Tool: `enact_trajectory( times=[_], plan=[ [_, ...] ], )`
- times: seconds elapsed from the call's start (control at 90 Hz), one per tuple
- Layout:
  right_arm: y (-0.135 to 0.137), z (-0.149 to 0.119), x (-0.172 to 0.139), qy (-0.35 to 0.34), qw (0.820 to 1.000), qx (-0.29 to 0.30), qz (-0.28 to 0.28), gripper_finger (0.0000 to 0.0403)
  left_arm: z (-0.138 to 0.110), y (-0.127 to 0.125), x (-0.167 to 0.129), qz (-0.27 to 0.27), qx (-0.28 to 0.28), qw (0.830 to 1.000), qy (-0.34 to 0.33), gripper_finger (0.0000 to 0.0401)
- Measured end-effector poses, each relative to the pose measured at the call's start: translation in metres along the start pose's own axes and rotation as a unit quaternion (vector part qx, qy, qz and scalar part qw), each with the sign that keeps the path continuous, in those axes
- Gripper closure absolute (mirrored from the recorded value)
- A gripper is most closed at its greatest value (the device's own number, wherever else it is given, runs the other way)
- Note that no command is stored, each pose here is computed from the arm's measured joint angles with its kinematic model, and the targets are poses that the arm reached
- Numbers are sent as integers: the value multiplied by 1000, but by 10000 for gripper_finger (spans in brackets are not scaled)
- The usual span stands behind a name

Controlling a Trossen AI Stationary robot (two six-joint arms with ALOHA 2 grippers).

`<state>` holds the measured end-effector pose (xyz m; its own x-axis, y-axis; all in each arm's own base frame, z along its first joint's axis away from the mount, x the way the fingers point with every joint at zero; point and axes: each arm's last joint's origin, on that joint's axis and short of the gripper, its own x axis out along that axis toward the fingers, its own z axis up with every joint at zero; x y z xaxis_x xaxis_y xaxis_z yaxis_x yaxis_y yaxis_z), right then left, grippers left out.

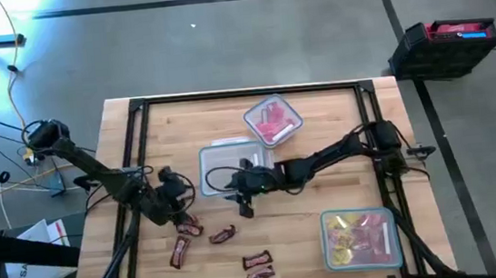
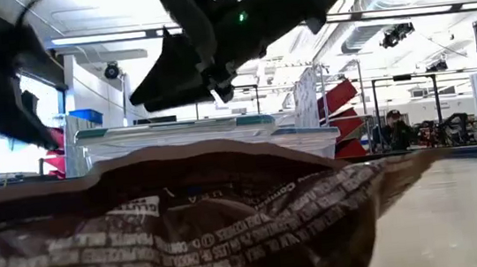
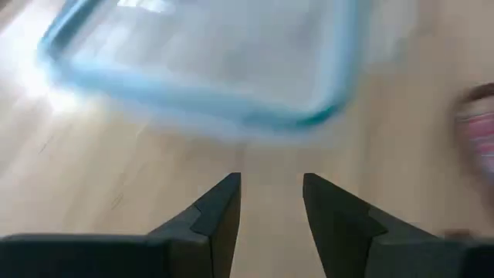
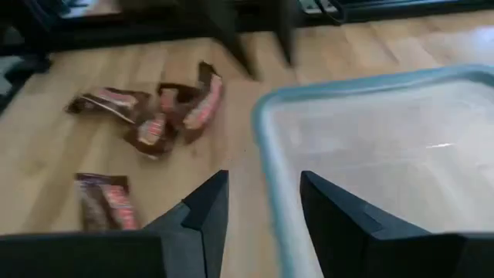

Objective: Sort candy
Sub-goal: Open the transparent bin

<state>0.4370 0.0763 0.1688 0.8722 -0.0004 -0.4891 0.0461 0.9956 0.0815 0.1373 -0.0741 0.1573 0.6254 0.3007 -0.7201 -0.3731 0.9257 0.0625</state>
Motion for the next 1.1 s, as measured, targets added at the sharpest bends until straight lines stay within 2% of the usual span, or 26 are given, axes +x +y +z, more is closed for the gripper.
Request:
enact_trajectory(
  times=[0.111, 0.244, 0.311, 0.4, 0.467, 0.533, 0.644, 0.789, 0.911, 1.1],
  plan=[
    [13, -5, -3, 5, 1000, -1, -27, 270, -9, 2, 13, -6, -23, 1000, -7, 275],
    [20, -7, -5, -1, 998, -6, -65, 270, -10, -4, 28, -41, -30, 997, -59, 275],
    [19, -8, -6, 2, 996, -9, -86, 270, -5, -11, 31, -80, -42, 992, -86, 275],
    [19, -4, -11, -2, 993, -12, -114, 269, 9, -27, 29, -165, -47, 977, -128, 275],
    [17, 2, -16, -10, 990, -11, -137, 269, 18, -38, 26, -216, -29, 964, -155, 275],
    [13, 6, -19, -17, 988, -8, -153, 269, 22, -48, 25, -233, 2, 959, -160, 275],
    [7, 7, -18, -18, 987, 6, -163, 269, 23, -54, 23, -220, 34, 966, -128, 275],
    [3, 4, -13, -25, 984, 50, -169, 269, 16, -47, 23, -160, 41, 984, -74, 275],
    [1, -11, -2, -15, 978, 59, -198, 269, 10, -40, 29, -133, 27, 989, -58, 275],
    [0, -23, 10, -14, 977, 60, -206, 269, 5, -37, 45, -136, 8, 988, -77, 275]
  ],
)
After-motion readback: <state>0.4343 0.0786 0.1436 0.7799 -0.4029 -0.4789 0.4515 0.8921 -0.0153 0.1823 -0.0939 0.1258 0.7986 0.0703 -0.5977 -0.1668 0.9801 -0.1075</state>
